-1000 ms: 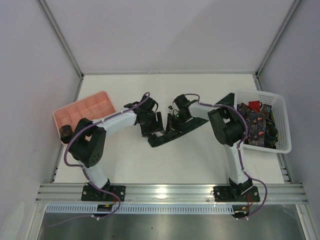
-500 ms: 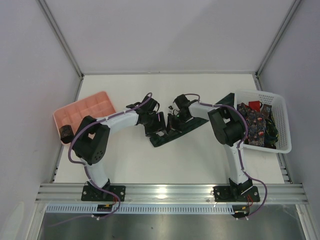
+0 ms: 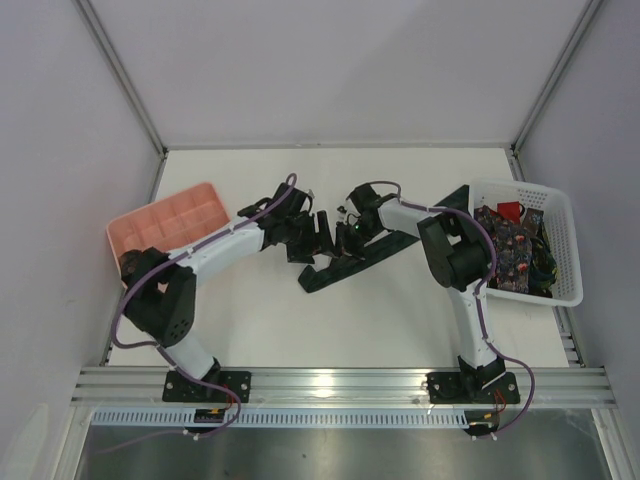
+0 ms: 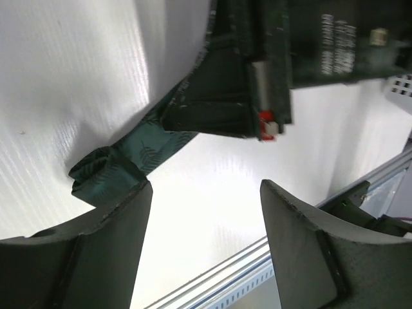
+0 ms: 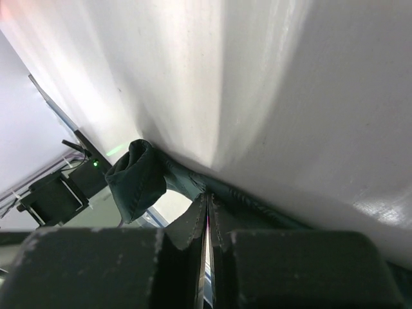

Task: Roll the ties
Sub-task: Roll the tie

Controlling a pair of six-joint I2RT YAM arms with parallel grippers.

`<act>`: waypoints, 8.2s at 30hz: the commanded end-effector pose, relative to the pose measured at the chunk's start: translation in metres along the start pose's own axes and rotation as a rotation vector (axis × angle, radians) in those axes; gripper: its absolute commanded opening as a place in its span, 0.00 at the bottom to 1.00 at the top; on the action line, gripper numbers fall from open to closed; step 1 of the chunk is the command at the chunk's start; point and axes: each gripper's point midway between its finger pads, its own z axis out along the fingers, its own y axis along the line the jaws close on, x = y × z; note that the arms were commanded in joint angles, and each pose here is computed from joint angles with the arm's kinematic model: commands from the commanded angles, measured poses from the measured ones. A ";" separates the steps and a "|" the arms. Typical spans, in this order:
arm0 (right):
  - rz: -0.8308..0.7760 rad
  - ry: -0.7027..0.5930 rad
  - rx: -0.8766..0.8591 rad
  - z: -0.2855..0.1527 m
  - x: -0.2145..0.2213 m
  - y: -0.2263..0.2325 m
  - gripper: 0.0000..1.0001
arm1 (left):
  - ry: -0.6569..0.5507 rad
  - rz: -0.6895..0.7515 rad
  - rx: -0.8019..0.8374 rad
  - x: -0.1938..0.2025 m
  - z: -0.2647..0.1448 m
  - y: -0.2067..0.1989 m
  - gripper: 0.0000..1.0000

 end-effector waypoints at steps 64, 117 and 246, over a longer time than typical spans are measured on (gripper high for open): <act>-0.270 0.084 0.101 0.032 0.022 0.060 0.56 | -0.321 -0.118 0.138 -0.007 -0.123 0.068 0.75; 0.004 0.003 0.289 -0.031 0.014 0.016 0.48 | -0.031 -0.153 0.222 0.021 -0.053 0.048 0.45; -0.209 0.079 0.036 0.034 0.049 0.073 0.00 | 0.095 -0.477 -0.225 0.068 -0.015 0.106 0.00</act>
